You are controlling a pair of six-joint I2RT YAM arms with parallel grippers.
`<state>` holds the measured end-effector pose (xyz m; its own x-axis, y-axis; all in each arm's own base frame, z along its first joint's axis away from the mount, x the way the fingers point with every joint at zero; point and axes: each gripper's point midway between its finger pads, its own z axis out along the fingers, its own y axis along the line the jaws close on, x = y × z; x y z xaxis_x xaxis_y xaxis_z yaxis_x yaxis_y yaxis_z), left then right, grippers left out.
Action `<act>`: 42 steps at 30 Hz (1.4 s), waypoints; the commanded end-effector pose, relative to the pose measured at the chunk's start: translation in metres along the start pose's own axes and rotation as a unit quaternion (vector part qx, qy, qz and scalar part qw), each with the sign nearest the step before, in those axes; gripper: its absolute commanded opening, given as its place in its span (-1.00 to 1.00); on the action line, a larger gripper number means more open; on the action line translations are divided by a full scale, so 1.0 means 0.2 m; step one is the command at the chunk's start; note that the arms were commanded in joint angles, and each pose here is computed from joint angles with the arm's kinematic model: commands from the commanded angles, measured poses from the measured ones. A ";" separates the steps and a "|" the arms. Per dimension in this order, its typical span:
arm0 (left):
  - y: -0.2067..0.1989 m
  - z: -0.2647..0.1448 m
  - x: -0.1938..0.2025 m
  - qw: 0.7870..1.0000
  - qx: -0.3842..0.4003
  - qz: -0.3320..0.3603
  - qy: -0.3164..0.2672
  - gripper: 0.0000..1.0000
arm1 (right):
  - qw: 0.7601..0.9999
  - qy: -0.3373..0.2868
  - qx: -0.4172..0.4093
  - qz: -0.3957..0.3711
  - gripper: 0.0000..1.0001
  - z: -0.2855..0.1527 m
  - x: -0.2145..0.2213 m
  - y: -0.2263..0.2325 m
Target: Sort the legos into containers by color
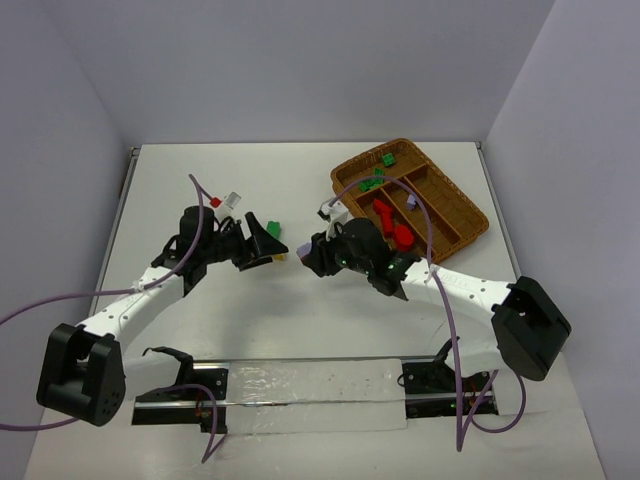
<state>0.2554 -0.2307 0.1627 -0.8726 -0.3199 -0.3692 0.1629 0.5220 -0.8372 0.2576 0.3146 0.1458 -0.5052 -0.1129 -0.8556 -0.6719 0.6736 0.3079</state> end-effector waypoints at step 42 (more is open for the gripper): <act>-0.11 0.07 -0.18 0.989 0.074 -0.094 -0.084 -1.00 | 1.000 -0.002 -0.005 -0.025 -1.00 -0.13 0.05 0.01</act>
<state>0.2708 -0.2563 0.1651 -0.8820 -0.4092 -0.2338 0.0795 0.3598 -0.9296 0.2357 0.3107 0.1494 -0.4782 -0.1347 -0.8679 -0.7303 0.6099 0.3077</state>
